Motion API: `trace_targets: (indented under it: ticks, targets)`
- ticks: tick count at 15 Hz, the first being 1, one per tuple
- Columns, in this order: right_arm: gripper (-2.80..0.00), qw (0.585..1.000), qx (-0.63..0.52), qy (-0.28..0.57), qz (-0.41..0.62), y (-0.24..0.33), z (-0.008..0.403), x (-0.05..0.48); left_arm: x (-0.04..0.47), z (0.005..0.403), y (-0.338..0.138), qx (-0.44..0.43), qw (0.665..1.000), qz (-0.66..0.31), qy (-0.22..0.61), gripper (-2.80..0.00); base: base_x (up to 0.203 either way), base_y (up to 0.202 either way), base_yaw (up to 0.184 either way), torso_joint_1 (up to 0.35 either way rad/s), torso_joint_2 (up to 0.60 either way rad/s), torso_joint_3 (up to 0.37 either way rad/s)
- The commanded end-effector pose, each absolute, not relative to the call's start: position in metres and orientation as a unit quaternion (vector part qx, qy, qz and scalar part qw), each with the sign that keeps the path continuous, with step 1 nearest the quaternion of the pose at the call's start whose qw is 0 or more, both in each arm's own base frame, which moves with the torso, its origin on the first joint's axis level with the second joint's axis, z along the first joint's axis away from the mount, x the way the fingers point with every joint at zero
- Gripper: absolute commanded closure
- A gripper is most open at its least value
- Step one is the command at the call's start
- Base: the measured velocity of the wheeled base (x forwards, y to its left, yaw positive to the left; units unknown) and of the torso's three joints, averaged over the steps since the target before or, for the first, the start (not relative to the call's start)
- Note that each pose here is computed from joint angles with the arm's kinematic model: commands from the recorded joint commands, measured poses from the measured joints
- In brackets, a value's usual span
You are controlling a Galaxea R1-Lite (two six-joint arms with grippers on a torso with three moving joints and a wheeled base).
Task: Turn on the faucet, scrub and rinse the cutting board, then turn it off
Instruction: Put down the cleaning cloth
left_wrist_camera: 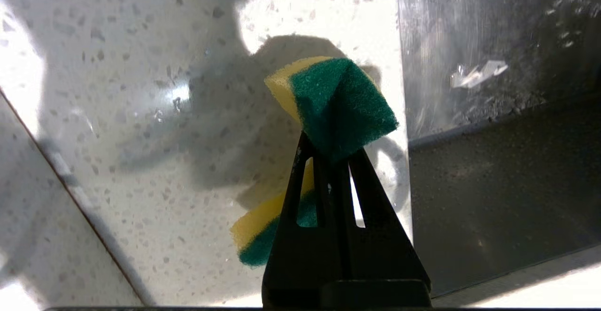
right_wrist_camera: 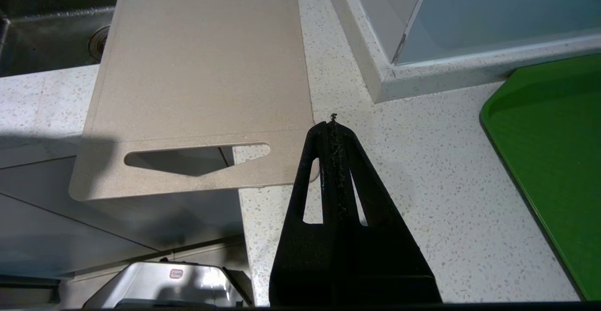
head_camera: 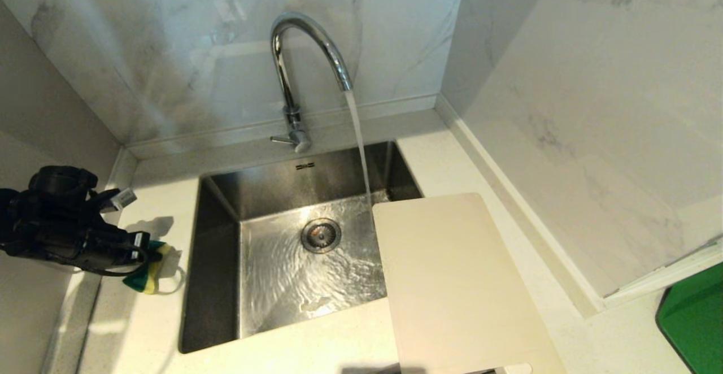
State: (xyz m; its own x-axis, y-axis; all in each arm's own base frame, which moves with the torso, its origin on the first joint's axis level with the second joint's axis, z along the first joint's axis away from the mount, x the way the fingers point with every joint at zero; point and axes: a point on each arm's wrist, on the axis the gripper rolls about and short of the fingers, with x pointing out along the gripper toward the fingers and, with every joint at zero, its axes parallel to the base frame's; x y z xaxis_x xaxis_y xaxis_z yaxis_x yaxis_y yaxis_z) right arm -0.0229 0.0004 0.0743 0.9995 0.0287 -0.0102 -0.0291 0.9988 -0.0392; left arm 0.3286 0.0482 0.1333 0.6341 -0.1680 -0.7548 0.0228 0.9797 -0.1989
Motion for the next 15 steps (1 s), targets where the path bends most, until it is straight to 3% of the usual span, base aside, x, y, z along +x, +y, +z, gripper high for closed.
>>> trace_targets:
  ticks: [1, 6, 7, 15]
  targets:
    - [0.00, 1.000, -0.020, 0.004, 0.015, 0.000, 0.075, -0.023, 0.329, 0.131, 0.048, -0.085, 0.900, -0.054, 0.424, 0.00, 0.000, 0.000, 0.000, 0.000, 0.00, 0.000]
    - [0.00, 1.000, -0.019, 0.004, 0.014, 0.000, 0.075, -0.023, 0.329, 0.132, 0.049, -0.085, 0.901, -0.053, 0.422, 0.00, 0.000, 0.000, 0.000, 0.000, 0.00, 0.000]
    - [0.00, 1.000, -0.019, 0.004, 0.014, 0.000, 0.075, -0.023, 0.329, 0.132, 0.049, -0.086, 0.901, -0.052, 0.422, -2.80, 0.000, 0.000, 0.000, 0.000, 0.00, 0.000]
    - [0.00, 1.000, -0.019, 0.005, 0.014, 0.000, 0.074, -0.023, 0.318, 0.154, 0.051, -0.086, 0.915, -0.047, 0.392, -2.80, 0.000, 0.000, 0.000, 0.000, 0.00, 0.000]
